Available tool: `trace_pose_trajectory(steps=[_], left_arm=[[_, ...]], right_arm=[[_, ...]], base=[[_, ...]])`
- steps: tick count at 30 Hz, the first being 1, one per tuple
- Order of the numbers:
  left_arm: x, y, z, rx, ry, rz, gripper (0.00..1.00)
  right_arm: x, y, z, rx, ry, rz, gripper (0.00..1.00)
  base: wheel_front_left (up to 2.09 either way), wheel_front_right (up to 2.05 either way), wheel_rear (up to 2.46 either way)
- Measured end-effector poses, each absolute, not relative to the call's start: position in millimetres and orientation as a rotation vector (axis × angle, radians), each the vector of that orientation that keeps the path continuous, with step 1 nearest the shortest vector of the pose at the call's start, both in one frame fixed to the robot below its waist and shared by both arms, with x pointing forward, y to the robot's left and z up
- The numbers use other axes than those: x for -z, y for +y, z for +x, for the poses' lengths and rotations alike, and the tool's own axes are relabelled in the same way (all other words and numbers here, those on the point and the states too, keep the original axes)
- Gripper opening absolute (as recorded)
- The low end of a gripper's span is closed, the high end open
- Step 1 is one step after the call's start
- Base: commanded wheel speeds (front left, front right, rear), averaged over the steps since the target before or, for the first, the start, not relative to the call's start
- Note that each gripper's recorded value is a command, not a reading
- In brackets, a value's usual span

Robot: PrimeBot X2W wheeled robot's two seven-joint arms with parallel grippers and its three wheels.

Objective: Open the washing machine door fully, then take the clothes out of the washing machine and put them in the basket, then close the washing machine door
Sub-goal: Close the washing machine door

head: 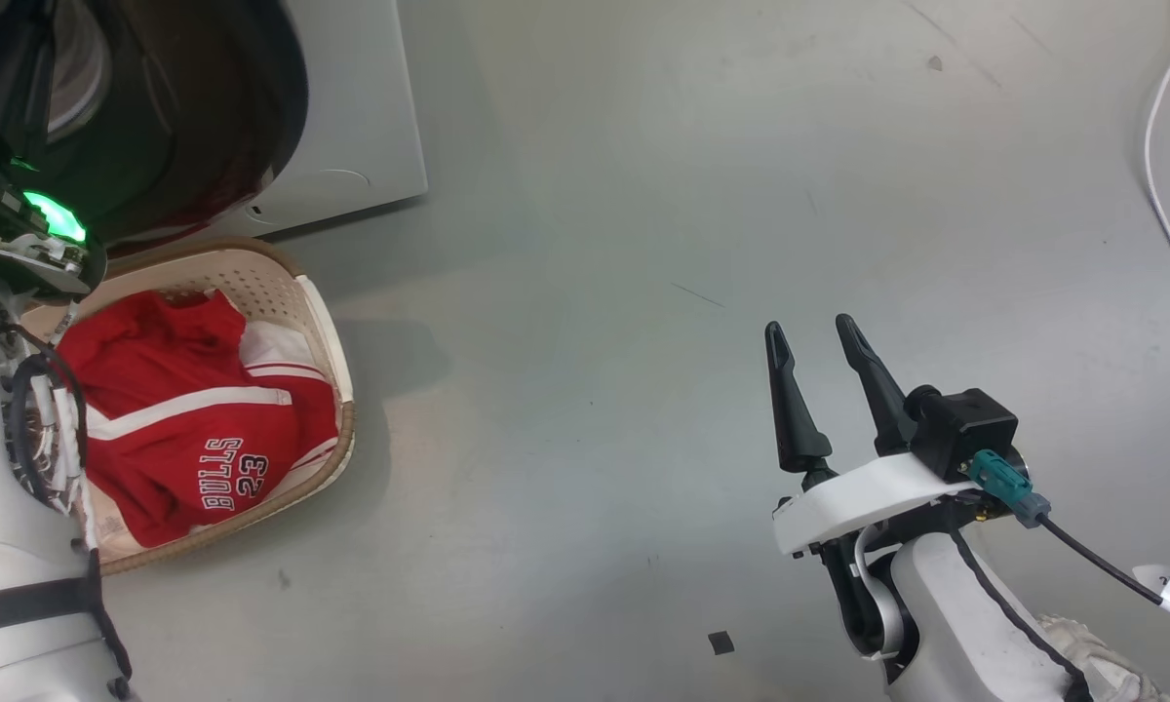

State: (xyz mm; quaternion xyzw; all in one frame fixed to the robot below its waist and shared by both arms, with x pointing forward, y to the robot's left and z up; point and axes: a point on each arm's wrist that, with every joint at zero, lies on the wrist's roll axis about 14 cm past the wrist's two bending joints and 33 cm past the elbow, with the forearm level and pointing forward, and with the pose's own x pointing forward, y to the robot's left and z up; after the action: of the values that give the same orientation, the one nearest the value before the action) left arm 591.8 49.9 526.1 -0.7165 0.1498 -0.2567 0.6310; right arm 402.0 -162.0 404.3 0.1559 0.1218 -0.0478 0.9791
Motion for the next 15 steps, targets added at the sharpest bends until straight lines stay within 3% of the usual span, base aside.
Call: trace_pose_trajectory(steps=[15], left_arm=[[-541.4,111.1,556.5,0.448,0.209,-1.645,0.00]], right_arm=[[-419.8,-133.0,410.9,-0.004,0.208,0.296,1.00]], base=[[0.00,0.00,0.00]])
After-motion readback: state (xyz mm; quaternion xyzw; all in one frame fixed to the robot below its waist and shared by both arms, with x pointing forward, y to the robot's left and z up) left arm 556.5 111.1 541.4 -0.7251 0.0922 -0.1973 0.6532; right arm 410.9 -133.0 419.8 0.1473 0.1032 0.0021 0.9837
